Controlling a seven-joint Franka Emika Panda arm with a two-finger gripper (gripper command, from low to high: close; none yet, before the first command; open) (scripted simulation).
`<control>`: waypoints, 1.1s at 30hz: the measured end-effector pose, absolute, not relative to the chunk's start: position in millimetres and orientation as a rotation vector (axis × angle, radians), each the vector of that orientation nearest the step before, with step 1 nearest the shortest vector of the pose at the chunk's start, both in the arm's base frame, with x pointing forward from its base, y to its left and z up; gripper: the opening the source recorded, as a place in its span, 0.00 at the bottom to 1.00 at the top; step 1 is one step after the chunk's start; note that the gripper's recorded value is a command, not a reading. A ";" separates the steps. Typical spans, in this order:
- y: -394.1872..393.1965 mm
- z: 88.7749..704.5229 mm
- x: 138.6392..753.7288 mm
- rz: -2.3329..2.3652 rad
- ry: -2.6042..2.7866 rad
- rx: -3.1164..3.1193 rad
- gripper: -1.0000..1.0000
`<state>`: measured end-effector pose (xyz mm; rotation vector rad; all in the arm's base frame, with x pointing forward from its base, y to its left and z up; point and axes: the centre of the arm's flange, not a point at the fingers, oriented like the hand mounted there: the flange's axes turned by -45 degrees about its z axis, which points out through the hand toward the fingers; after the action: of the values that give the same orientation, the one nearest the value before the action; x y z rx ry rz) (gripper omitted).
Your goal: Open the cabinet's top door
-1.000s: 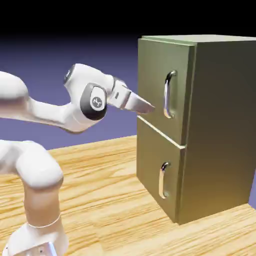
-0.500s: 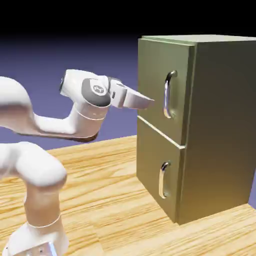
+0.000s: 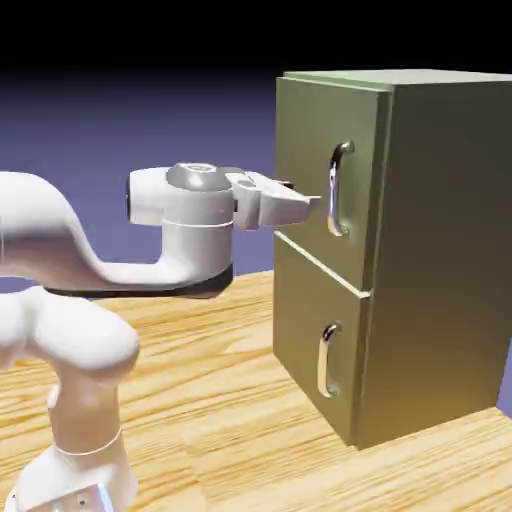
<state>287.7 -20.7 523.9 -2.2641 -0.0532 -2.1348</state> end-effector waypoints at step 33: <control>44.0 518.8 233.9 -2.375 0.408 -2.374 0.00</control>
<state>233.9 44.0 518.8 -2.3737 0.4079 -2.3746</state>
